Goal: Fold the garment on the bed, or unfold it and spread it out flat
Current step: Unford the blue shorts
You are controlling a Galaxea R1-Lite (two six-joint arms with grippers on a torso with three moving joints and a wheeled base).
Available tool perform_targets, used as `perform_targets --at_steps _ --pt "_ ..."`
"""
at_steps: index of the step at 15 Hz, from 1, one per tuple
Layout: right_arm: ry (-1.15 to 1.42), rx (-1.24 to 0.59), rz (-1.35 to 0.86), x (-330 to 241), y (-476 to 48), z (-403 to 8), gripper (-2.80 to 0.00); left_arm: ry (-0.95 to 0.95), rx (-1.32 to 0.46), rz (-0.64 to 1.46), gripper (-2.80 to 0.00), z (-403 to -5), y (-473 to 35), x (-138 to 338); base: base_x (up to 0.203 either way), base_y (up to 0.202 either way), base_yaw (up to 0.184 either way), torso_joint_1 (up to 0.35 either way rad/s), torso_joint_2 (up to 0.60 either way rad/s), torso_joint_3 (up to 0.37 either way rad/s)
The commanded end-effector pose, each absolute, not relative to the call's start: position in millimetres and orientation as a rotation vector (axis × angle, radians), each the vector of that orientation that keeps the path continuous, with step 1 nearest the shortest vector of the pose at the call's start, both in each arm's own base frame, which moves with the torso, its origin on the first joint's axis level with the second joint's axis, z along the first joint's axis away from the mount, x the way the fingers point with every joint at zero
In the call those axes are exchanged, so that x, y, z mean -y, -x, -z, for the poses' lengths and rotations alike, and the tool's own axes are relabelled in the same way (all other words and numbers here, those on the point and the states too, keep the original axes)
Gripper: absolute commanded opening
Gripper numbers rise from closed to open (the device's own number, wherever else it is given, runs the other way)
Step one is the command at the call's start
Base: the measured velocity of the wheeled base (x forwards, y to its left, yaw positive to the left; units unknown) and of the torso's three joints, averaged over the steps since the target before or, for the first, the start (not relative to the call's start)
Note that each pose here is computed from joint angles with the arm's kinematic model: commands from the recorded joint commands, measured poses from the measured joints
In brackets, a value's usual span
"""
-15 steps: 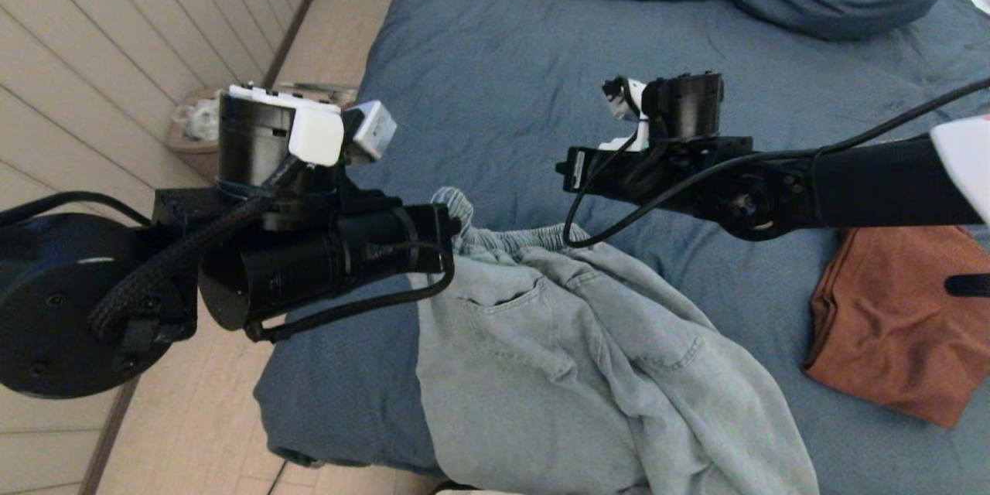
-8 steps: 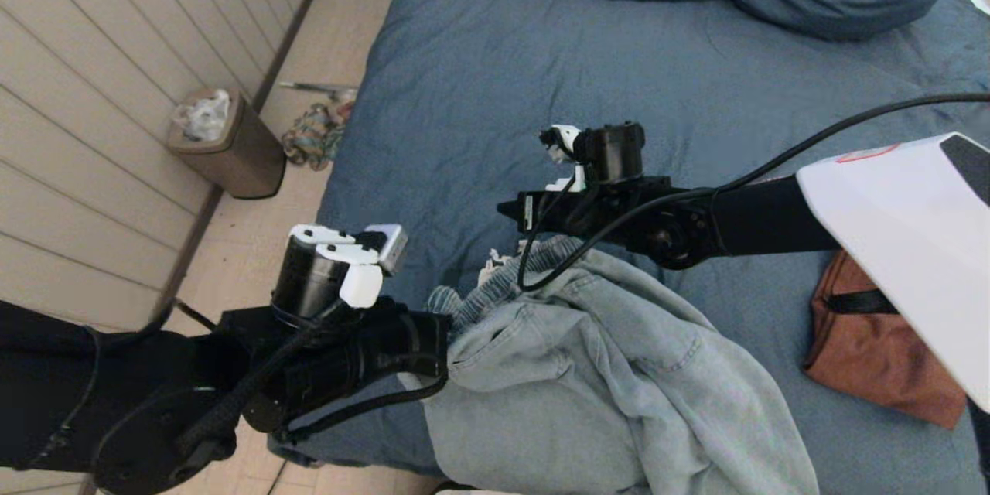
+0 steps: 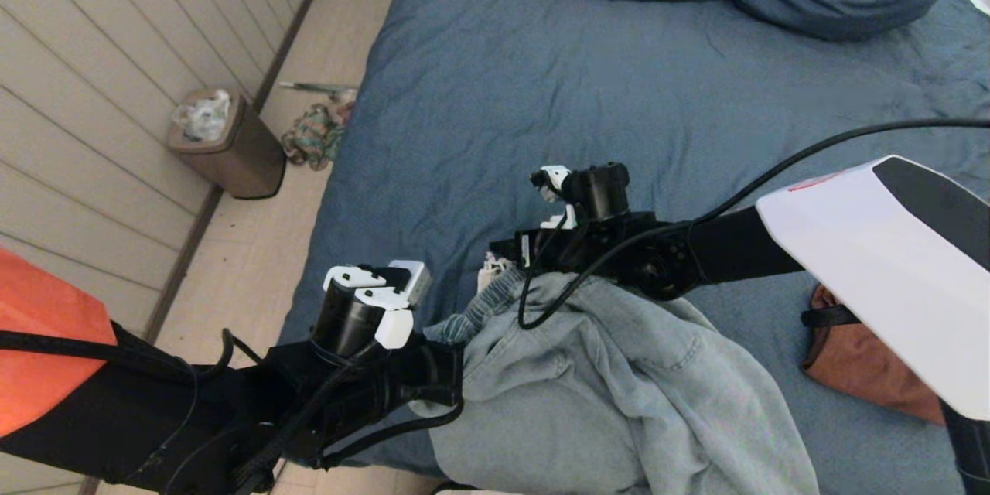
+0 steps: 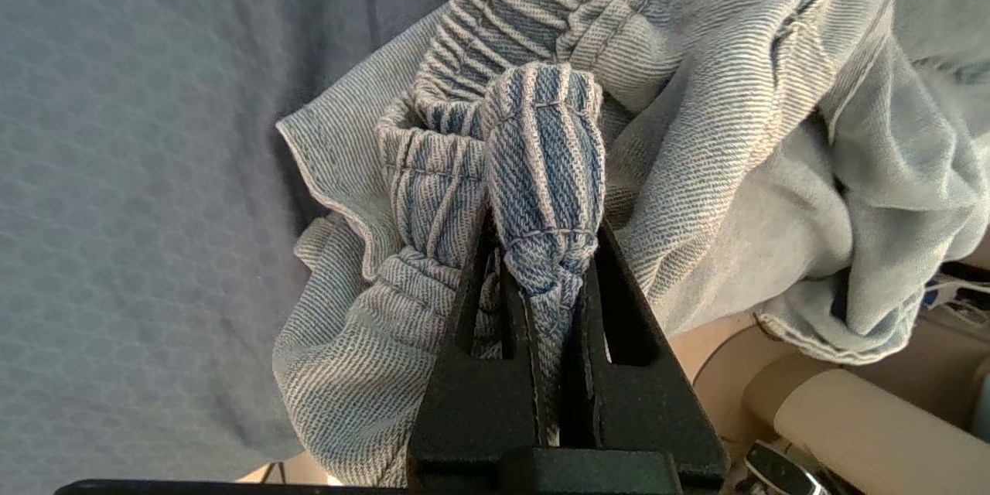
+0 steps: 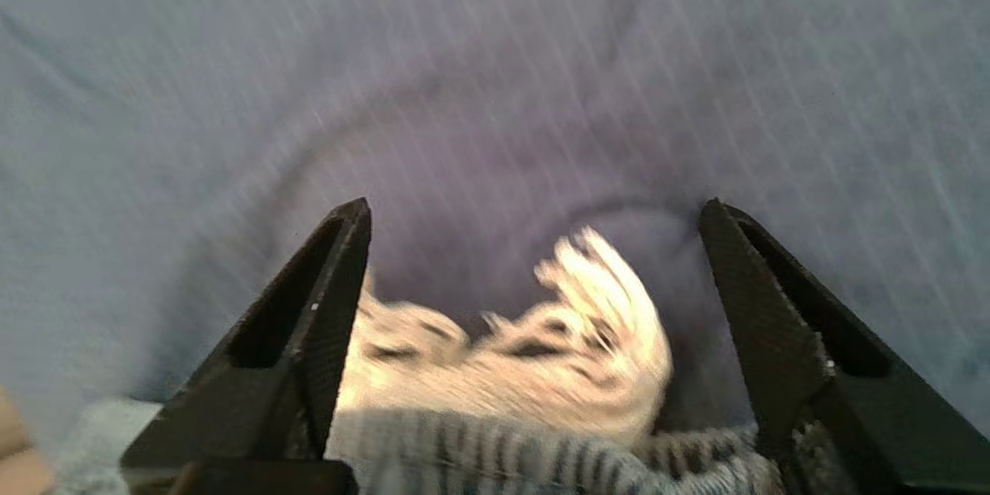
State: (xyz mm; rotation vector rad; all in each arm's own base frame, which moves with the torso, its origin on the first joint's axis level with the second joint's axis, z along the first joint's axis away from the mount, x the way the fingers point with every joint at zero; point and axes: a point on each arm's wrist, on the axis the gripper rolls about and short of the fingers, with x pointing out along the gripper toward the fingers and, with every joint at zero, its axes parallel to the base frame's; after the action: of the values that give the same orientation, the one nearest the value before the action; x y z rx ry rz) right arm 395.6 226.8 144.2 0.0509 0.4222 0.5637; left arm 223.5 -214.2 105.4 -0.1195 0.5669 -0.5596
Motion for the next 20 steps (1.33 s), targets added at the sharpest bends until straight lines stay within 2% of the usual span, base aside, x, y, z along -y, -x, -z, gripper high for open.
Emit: perform_targets --at_steps 1,2,5,10,15,20 --pt "-0.014 -0.403 -0.57 -222.1 -391.8 -133.1 0.0 0.116 -0.576 0.555 -2.8 -100.9 -225.9 216.4 0.0 0.0 0.0 0.0 0.0 0.0" --pt "0.007 -0.395 -0.572 -221.7 -391.7 -129.0 -2.8 0.115 -0.579 0.555 -2.8 -99.6 -226.6 217.1 0.0 0.0 0.0 0.0 0.0 0.0" --pt "0.019 -0.383 -0.574 -222.0 -393.4 -130.4 -2.8 0.114 -0.584 0.551 -2.8 -97.4 -227.7 217.4 0.0 0.0 0.0 0.0 0.0 0.0" --pt "0.004 -0.321 -0.563 -213.4 -392.3 -156.4 -2.8 0.125 -0.562 0.548 -2.8 -103.9 -230.0 217.9 0.0 0.0 0.0 0.0 0.0 0.0" --pt "-0.027 -0.218 -0.543 -201.4 -390.8 -200.6 -2.8 0.16 -0.497 0.507 -2.8 -125.6 -248.4 213.1 0.0 0.0 0.0 0.0 0.0 0.0" --pt "-0.044 -0.17 -0.514 -182.3 -383.2 -237.9 -2.8 0.195 -0.438 0.446 -2.8 -166.1 -286.6 211.1 0.0 0.0 0.0 0.0 0.0 0.0"
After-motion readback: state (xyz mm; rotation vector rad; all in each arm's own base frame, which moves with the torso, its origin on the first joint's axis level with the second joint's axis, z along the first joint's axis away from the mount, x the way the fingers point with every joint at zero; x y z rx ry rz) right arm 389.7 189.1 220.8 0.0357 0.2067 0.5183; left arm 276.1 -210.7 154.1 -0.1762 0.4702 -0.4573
